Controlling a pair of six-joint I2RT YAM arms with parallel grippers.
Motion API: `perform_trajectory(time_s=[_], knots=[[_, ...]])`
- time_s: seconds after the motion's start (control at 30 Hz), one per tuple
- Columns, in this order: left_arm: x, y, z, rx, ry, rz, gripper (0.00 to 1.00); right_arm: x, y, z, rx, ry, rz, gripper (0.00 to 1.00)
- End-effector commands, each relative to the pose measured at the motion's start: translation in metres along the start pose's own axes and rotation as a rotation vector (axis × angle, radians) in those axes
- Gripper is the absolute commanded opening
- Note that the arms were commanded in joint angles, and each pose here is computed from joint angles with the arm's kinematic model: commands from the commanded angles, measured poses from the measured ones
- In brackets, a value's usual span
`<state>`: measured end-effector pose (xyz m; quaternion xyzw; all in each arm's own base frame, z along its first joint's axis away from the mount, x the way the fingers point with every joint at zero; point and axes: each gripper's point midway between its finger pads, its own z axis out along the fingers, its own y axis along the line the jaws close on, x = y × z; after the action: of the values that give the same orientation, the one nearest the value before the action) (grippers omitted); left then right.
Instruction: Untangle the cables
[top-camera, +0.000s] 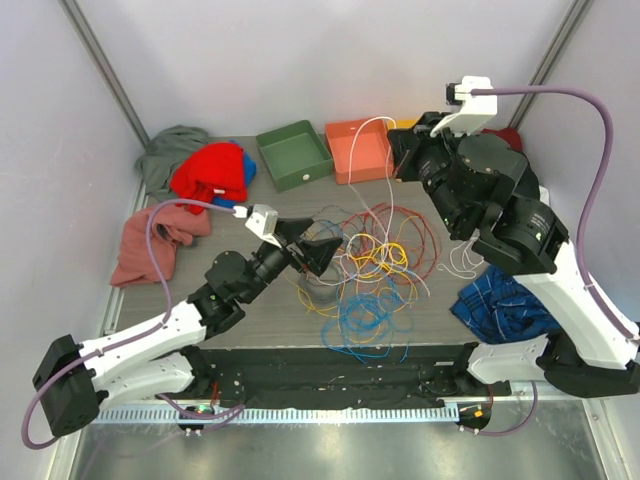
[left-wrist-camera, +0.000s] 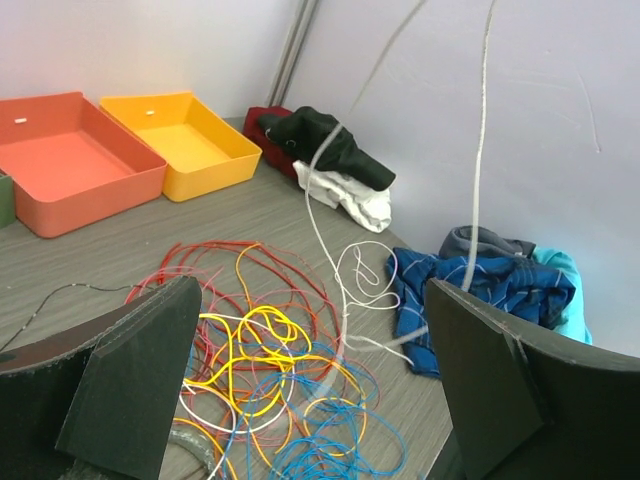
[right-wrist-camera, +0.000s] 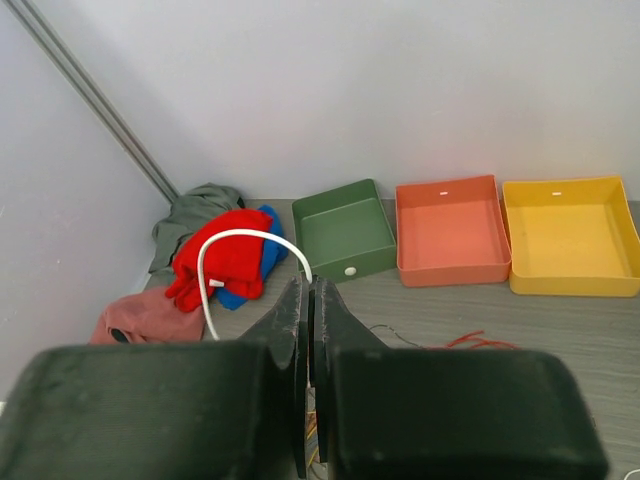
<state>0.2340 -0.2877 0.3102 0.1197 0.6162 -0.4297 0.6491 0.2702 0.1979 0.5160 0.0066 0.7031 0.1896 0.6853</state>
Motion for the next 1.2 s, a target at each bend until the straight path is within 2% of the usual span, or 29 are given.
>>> perform_trajectory(time_s=[0.0, 0.17, 0.27, 0.3, 0.4, 0.43, 0.57, 0.8, 1.1, 1.17], knots=[[-0.024, -0.006, 0.006, 0.013, -0.084, 0.010, 1.00, -0.013, 0.006, 0.004, 0.003, -0.029, 0.015, 0.01], [-0.023, 0.018, -0.010, -0.131, -0.037, -0.003, 1.00, -0.007, -0.005, 0.043, 0.118, -0.040, -0.039, 0.01], [-0.020, 0.037, -0.033, -0.247, -0.025, -0.067, 1.00, -0.023, -0.022, 0.075, 0.173, -0.075, 0.000, 0.01], [-0.023, 0.040, -0.043, -0.265, -0.035, -0.086, 1.00, -0.042, -0.028, 0.078, 0.186, -0.115, 0.024, 0.01], [-0.008, 0.060, -0.064, -0.361, -0.023, -0.153, 1.00, -0.057, -0.050, 0.105, 0.273, -0.165, 0.053, 0.01], [-0.012, 0.061, -0.072, -0.364, -0.045, -0.176, 1.00, -0.061, -0.054, 0.111, 0.279, -0.180, 0.065, 0.01], [0.007, 0.070, -0.092, -0.398, -0.004, -0.226, 0.99, -0.079, -0.081, 0.140, 0.352, -0.269, 0.087, 0.01], [0.033, 0.071, -0.103, -0.390, 0.055, -0.274, 0.98, -0.121, -0.114, 0.172, 0.408, -0.474, 0.123, 0.01], [0.069, 0.067, -0.102, -0.374, 0.160, -0.341, 0.98, -0.174, -0.158, 0.178, 0.447, -0.747, 0.167, 0.01], [0.073, 0.066, -0.102, -0.368, 0.175, -0.346, 0.98, -0.175, -0.184, 0.182, 0.493, -0.770, 0.161, 0.01]])
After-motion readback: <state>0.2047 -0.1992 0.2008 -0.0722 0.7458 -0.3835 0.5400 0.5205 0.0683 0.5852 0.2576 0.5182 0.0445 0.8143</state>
